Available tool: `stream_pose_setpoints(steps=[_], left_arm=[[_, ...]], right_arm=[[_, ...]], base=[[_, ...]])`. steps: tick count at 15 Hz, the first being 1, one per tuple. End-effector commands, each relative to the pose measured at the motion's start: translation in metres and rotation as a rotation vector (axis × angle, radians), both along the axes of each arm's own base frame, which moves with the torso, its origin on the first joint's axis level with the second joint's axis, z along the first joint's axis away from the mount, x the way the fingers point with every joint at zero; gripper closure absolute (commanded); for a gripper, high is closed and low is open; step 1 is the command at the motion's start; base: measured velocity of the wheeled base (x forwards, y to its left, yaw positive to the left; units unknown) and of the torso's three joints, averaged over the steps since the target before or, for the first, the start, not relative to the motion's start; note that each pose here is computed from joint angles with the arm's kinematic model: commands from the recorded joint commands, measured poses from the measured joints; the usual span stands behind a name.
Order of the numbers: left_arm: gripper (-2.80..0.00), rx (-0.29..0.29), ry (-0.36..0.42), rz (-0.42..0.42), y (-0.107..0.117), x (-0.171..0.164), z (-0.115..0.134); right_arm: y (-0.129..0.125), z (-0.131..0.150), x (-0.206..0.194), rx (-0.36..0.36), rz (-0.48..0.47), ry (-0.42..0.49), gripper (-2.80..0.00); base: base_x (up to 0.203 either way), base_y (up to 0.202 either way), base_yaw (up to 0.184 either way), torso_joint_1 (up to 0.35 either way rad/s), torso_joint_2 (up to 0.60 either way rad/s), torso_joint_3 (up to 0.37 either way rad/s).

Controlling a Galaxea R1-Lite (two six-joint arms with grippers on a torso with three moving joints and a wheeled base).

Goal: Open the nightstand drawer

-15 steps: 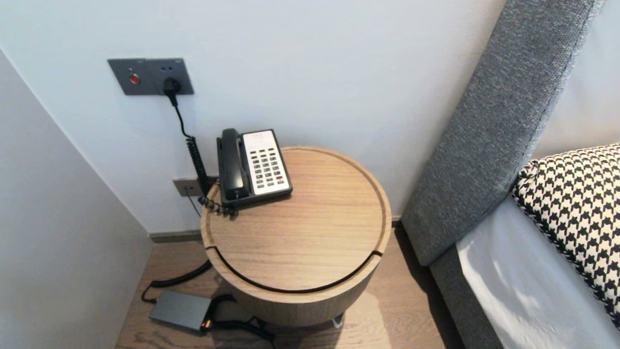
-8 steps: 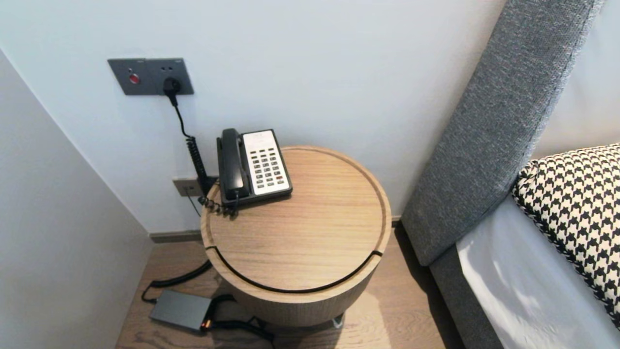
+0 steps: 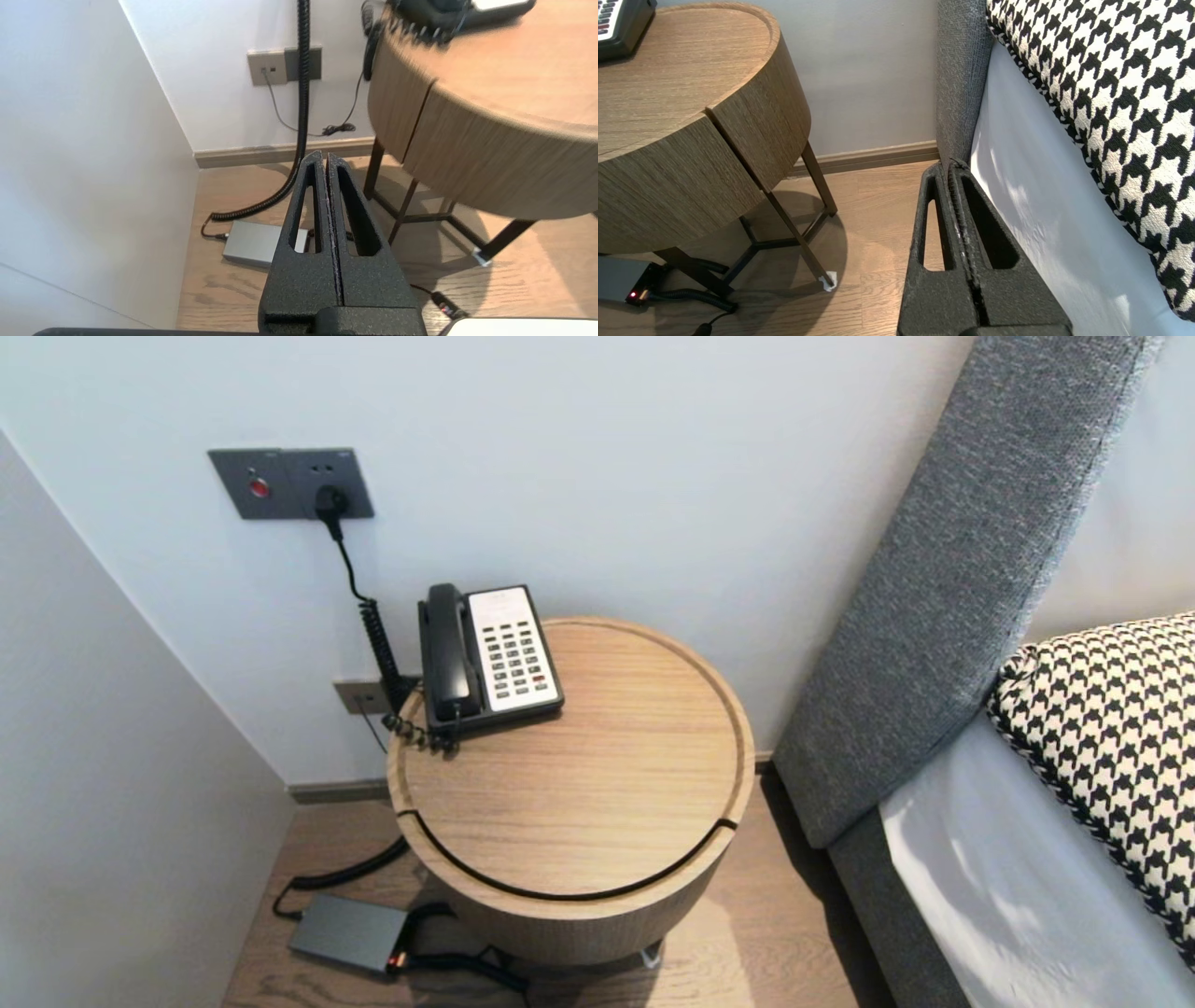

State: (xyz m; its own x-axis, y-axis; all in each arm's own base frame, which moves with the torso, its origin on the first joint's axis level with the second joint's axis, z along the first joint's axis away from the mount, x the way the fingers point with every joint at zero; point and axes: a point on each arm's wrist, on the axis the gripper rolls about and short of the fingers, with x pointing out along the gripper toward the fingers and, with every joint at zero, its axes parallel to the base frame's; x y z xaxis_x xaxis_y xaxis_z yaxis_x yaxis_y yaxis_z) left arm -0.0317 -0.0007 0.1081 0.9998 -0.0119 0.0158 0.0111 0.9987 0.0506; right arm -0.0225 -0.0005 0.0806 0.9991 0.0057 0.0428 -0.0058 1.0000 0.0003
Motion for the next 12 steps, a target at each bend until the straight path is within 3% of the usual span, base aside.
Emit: stream_pose_setpoints(steps=[1, 7, 9, 12], left_arm=[[0.00, -0.005, 0.003, -0.005, 0.000, 0.003, 0.037], [0.00, -0.106, 0.036, -0.041, -0.001, 0.041, 0.144], [0.00, -0.134, 0.081, -0.045, -0.001, 0.048, 0.154], [0.00, -0.175, 0.216, -0.069, -0.001, 0.066, 0.183]], right_arm=[[0.000, -0.007, 0.002, 0.000, 0.000, 0.027, 0.00], [0.000, -0.007, 0.002, 0.000, 0.000, 0.027, 0.00], [0.000, -0.007, 0.002, 0.000, 0.000, 0.027, 0.00], [0.000, -0.007, 0.002, 0.000, 0.000, 0.027, 0.00]], base=[[0.000, 0.000, 0.000, 0.000, 0.00, 0.000], [0.000, 0.000, 0.000, 0.000, 0.00, 0.000], [0.000, 0.000, 0.000, 0.000, 0.00, 0.000], [0.000, 0.000, 0.000, 0.000, 0.00, 0.000]])
